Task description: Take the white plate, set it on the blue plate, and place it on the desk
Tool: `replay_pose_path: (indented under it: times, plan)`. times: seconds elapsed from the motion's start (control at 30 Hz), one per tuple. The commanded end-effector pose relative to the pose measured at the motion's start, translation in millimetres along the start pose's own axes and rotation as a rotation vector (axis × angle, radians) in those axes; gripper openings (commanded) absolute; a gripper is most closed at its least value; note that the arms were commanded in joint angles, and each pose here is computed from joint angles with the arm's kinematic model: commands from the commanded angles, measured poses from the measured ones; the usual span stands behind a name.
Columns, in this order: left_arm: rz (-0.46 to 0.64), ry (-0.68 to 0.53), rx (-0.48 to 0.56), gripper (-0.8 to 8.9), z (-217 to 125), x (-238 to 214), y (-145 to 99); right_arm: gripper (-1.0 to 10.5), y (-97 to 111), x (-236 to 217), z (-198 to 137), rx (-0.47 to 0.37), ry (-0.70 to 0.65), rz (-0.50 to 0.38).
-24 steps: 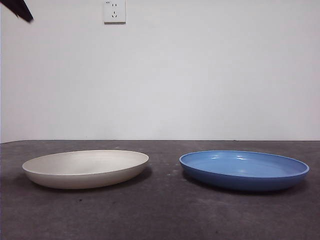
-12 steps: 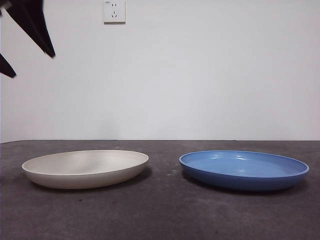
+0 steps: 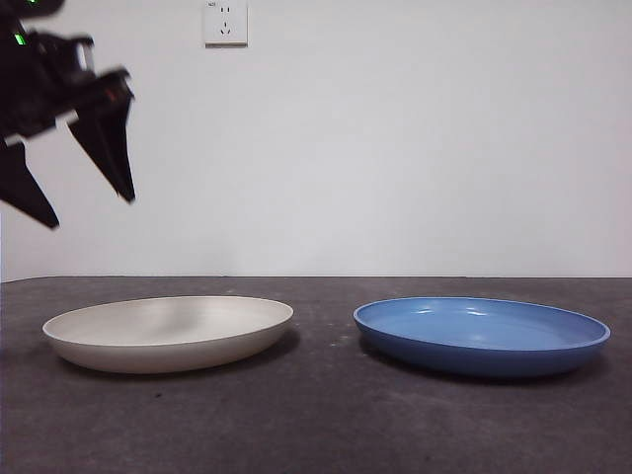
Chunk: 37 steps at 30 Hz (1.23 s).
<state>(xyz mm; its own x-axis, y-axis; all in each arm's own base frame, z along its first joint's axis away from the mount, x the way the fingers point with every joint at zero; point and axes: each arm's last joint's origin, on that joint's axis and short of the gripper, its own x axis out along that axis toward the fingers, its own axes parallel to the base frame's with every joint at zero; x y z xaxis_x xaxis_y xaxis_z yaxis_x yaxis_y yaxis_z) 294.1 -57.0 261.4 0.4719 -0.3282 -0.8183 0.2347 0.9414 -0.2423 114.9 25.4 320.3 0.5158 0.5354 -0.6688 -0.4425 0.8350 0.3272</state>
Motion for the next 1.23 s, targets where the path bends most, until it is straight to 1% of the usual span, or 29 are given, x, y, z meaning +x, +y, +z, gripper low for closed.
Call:
replay_pose_path:
  times: [0.03,0.1,0.4,0.67,0.7,0.73,0.87,0.9,0.97,1.0,1.1,1.17,1.23]
  plan:
    - [0.035,0.014,0.013,4.50,7,15,4,4.4,2,-3,5,-0.004,-0.018,0.004]
    - [0.051,0.044,0.021,4.50,6,28,7,4.4,2,-3,5,-0.004,-0.018,0.004]
    - [0.055,0.129,0.002,4.44,2,74,19,4.4,2,-3,5,-0.004,-0.018,0.004]
    - [0.058,0.168,-0.010,4.27,-2,93,24,4.4,2,-3,5,-0.004,-0.019,0.003]
    - [0.057,0.170,-0.012,4.12,-2,94,24,4.4,2,-3,5,-0.004,-0.019,0.003]
    - [0.058,0.171,-0.012,3.76,-2,94,24,4.4,2,-3,5,-0.004,-0.019,0.003]
    - [0.058,0.174,-0.013,1.67,-2,94,24,4.4,2,-3,5,-0.004,-0.020,0.003]
    - [0.058,0.176,-0.013,1.27,-2,94,24,4.4,2,-3,5,-0.005,-0.020,0.003]
    - [0.058,0.177,-0.014,0.74,-2,94,24,4.4,2,-3,5,-0.004,-0.020,0.003]
    - [0.058,0.177,-0.014,0.55,-2,94,24,4.4,2,-3,5,-0.005,-0.020,0.003]
    - [0.058,0.181,-0.014,0.42,-3,94,24,4.4,2,-3,5,-0.005,-0.020,0.003]
    - [0.058,0.181,-0.016,0.09,-3,94,24,4.4,2,-3,5,-0.005,-0.020,0.003]
    - [0.059,0.181,-0.017,0.10,-3,94,24,4.4,2,-3,5,-0.006,-0.022,0.003]
